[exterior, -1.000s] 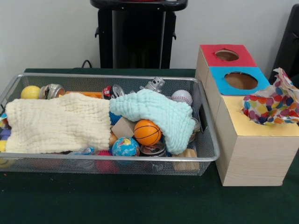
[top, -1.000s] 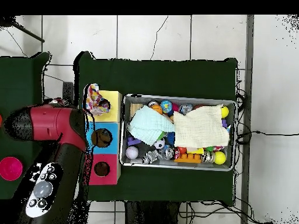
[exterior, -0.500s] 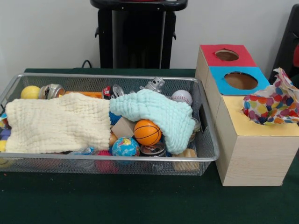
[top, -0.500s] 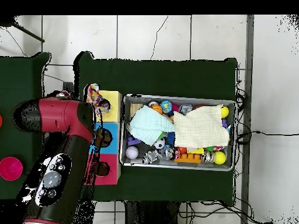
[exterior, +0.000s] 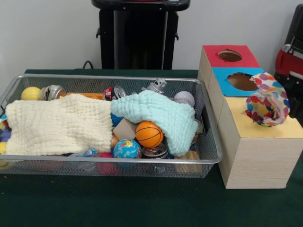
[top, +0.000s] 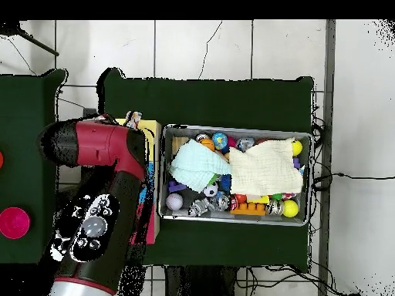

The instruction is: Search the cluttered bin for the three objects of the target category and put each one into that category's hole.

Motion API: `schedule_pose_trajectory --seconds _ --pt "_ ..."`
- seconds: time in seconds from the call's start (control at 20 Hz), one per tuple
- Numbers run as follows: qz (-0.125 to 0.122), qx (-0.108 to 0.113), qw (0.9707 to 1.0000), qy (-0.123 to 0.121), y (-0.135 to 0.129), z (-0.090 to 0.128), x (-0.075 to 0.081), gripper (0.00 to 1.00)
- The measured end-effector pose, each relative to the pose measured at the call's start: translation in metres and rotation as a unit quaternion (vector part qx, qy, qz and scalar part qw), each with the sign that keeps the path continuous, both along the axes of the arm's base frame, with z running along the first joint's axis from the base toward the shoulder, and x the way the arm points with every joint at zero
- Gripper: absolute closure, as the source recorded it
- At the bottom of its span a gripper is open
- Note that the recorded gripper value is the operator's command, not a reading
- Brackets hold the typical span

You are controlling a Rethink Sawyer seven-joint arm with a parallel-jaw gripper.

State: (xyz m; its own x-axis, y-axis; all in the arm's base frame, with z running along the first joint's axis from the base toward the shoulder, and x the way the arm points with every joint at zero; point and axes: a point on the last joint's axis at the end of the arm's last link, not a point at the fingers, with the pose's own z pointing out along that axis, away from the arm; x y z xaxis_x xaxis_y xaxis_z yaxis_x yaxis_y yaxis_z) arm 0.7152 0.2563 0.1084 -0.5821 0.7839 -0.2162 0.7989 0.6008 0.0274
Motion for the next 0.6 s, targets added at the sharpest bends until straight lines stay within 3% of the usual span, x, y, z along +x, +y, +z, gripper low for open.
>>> schedule_pose_trajectory --seconds 0.6 --pt "-0.007 -0.002 1.0000 0.001 -0.014 -0.001 0.004 1.00"
